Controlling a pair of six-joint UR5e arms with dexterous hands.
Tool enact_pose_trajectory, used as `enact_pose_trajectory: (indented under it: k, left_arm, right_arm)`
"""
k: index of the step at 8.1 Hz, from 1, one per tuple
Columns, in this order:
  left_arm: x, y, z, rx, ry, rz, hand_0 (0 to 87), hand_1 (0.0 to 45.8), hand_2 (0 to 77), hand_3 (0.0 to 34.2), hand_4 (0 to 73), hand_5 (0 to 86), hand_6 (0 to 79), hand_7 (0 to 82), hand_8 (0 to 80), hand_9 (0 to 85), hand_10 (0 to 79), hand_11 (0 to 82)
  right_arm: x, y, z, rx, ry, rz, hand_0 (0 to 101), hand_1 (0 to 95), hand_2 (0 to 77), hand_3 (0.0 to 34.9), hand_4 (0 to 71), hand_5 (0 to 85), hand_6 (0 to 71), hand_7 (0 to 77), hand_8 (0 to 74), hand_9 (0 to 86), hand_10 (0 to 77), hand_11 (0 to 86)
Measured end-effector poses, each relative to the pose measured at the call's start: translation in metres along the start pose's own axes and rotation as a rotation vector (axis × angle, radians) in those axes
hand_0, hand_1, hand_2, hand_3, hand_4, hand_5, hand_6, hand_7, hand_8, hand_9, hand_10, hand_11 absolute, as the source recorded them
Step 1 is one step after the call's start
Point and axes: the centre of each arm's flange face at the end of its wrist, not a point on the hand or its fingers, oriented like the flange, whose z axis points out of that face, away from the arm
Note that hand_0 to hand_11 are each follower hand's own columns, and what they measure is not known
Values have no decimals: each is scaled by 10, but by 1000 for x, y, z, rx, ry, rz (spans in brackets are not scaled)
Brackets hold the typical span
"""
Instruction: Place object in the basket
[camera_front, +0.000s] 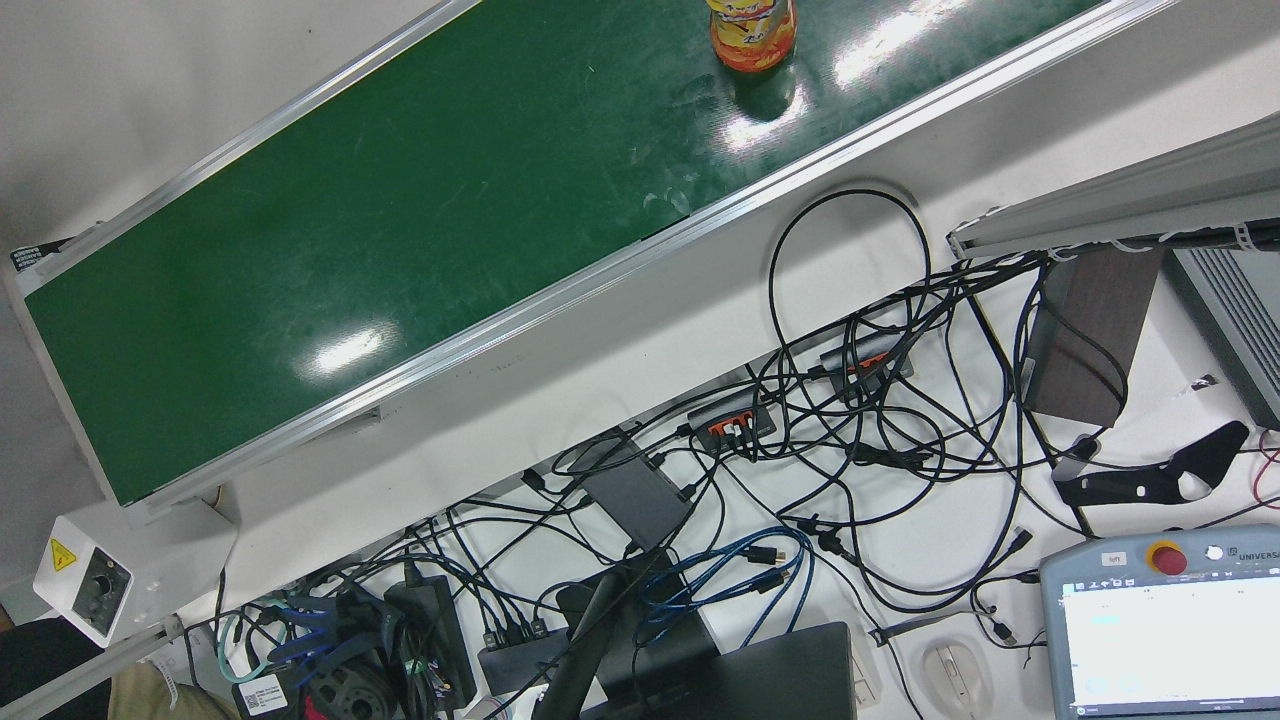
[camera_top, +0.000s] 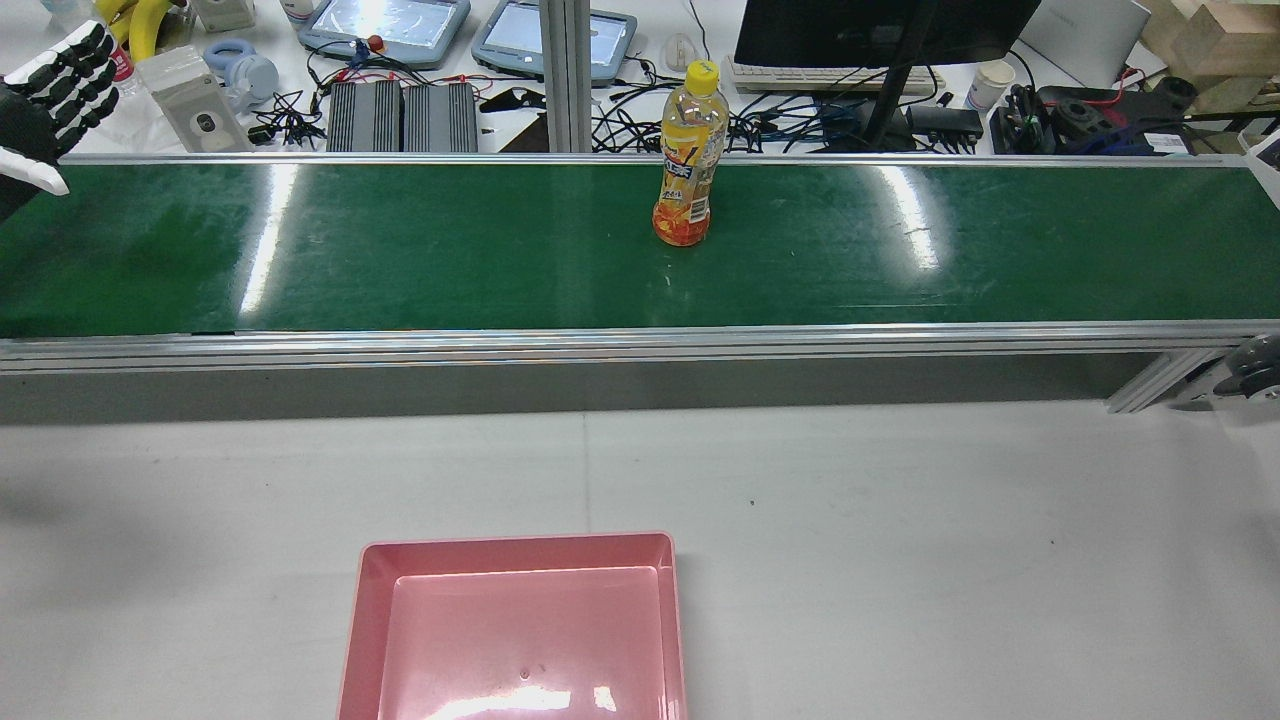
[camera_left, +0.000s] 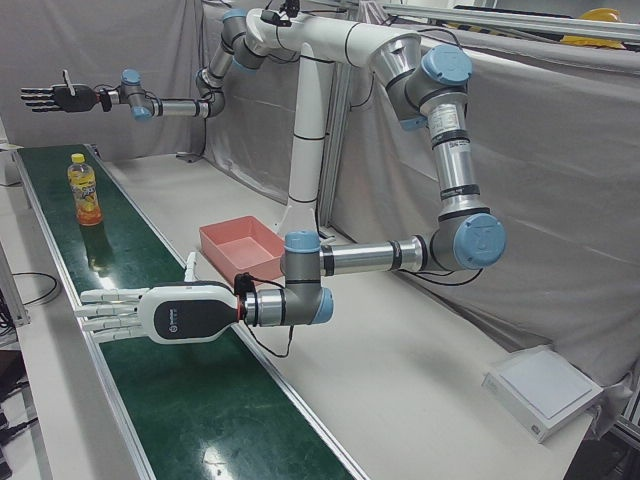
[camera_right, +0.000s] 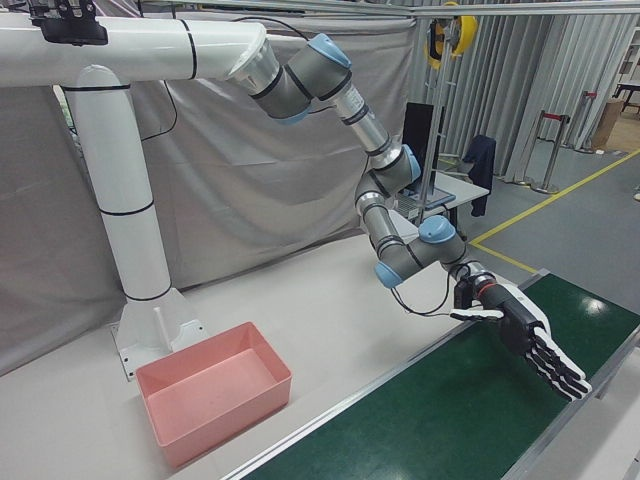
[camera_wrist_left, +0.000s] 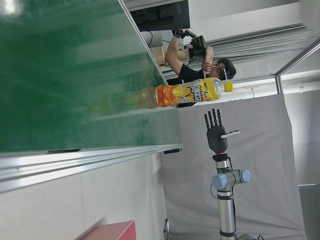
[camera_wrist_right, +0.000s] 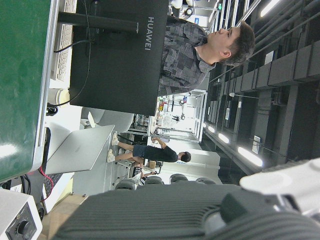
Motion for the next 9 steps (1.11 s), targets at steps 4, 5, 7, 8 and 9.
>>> enact_pose_trajectory:
  k: [4, 5, 7, 8, 9]
  left_arm:
    - [-6, 7, 5, -14, -12, -4, 574, 44, 0, 4, 71, 11, 5, 5, 0, 5, 5, 11]
    - [-6, 11, 8, -19, -14, -4, 576, 44, 0, 3, 71, 5, 5, 5, 5, 5, 5, 11]
    - [-3, 10, 9, -16, -10, -1, 575, 44, 0, 3, 71, 11, 5, 5, 0, 5, 5, 11]
    - [-1, 9, 8, -12, -8, 1, 575, 44, 0, 3, 55, 5, 5, 5, 5, 5, 5, 11]
    - [0, 6, 6, -6, -7, 4, 574, 44, 0, 3, 55, 5, 5, 5, 5, 5, 5, 11]
  right_arm:
    - [0, 0, 0, -1, 0, 0, 3, 0, 5, 0, 0, 0, 0, 5, 0, 0, 0, 0]
    - [0, 1, 0, -1, 0, 0, 3, 0, 5, 0, 0, 0, 0, 5, 0, 0, 0, 0]
    - [0, 0, 0, -1, 0, 0, 3, 0, 5, 0, 0, 0, 0, 5, 0, 0, 0, 0]
    - [0, 0, 0, -1, 0, 0, 3, 0, 5, 1, 0, 0, 0, 5, 0, 0, 0, 0]
    - [0, 0, 0, 0, 0, 0, 3, 0, 5, 0, 0, 0, 0, 5, 0, 0, 0, 0]
